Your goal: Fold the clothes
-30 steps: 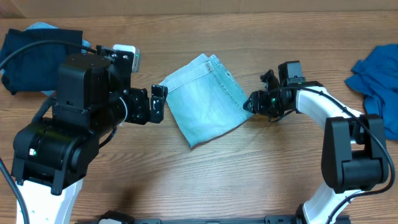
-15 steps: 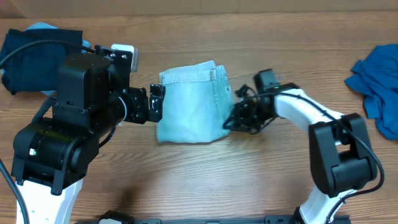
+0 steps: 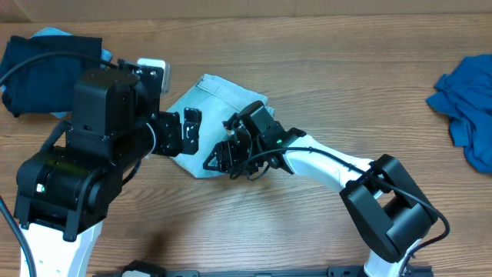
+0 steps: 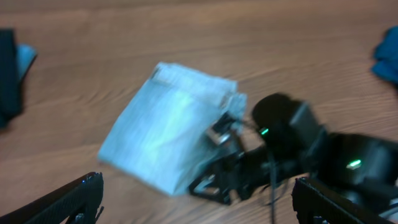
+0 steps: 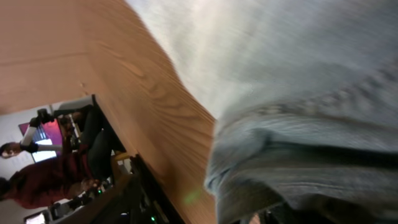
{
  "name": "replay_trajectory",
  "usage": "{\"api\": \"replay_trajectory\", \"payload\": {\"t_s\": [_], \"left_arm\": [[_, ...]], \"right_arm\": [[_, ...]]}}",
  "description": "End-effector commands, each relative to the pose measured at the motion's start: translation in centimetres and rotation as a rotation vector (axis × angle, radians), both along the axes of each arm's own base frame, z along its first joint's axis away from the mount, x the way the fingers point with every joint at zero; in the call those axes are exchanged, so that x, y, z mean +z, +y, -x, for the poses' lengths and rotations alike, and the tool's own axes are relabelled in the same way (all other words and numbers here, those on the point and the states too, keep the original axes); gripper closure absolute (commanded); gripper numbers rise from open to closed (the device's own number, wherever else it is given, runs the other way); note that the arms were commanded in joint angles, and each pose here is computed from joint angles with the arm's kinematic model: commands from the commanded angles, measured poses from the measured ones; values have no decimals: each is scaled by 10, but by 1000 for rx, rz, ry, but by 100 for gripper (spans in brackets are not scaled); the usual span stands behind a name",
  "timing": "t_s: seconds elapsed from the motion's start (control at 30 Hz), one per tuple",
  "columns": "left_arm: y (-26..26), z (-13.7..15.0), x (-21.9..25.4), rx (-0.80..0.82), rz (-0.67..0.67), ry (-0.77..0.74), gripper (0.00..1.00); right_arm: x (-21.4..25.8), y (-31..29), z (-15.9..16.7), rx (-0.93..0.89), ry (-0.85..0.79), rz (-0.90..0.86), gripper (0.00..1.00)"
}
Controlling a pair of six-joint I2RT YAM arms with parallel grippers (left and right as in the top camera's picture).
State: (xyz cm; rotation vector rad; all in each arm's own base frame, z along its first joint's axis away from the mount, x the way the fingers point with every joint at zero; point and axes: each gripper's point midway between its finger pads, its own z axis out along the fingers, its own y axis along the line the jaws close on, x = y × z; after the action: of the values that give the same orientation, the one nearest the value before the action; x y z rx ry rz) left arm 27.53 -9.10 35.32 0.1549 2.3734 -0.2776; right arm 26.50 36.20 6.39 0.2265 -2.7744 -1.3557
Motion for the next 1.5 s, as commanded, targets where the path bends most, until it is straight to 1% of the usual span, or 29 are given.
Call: {"api": "replay_trajectory", "payload": {"t_s": [0.0,0.07,0.17,0.3,0.37,0.43,0.53,0.63,0.67,0.7,0.73,0.77,0.83,0.93,1.0,1.07,1.13,1.23,1.37,1.47], "left_arm": [[14,4,-6,52,-63,29,0],[19,9,-15,99,-48,85,0],[29,13,-32,209,-4,169,0],[45,17,-62,356,46,279,0],[47,21,-83,392,93,356,0],[44,24,-101,391,160,425,0],[43,26,-125,417,255,488,0],[43,27,-149,456,381,538,0],[43,27,-156,469,422,554,0],[43,28,-164,480,466,573,0],[41,29,-175,492,526,599,0],[38,29,-185,499,580,621,0],[29,28,-207,499,699,659,0],[13,23,-238,508,888,683,0],[8,21,-256,553,978,695,0],[5,25,-270,580,1033,709,0],[6,32,-287,620,1039,721,0],[11,34,-307,651,1029,668,0],[16,25,-313,637,1030,570,0],[24,23,-319,678,991,544,0]], "right_arm": [[5,-16,-13,-3,-59,21,34],[9,-27,-21,-9,-94,31,34],[21,-53,-43,-86,-122,52,33],[53,-94,-78,-187,-199,9,32],[74,-121,-93,-226,-271,-6,32],[92,-151,-105,-269,-341,1,31],[121,-199,-119,-340,-469,31,28],[159,-245,-127,-428,-587,49,25],[171,-258,-128,-463,-617,51,21],[182,-270,-128,-494,-646,55,14],[191,-281,-128,-524,-671,60,2],[201,-292,-126,-552,-699,65,0],[214,-306,-122,-587,-736,72,0],[222,-312,-120,-607,-756,73,0],[221,-312,-121,-607,-751,74,0],[220,-312,-120,-607,-748,75,0],[220,-312,-120,-607,-748,75,0],[218,-312,-119,-607,-737,76,0],[216,-312,-117,-606,-722,78,0],[214,-312,-116,-606,-714,79,0]]}}
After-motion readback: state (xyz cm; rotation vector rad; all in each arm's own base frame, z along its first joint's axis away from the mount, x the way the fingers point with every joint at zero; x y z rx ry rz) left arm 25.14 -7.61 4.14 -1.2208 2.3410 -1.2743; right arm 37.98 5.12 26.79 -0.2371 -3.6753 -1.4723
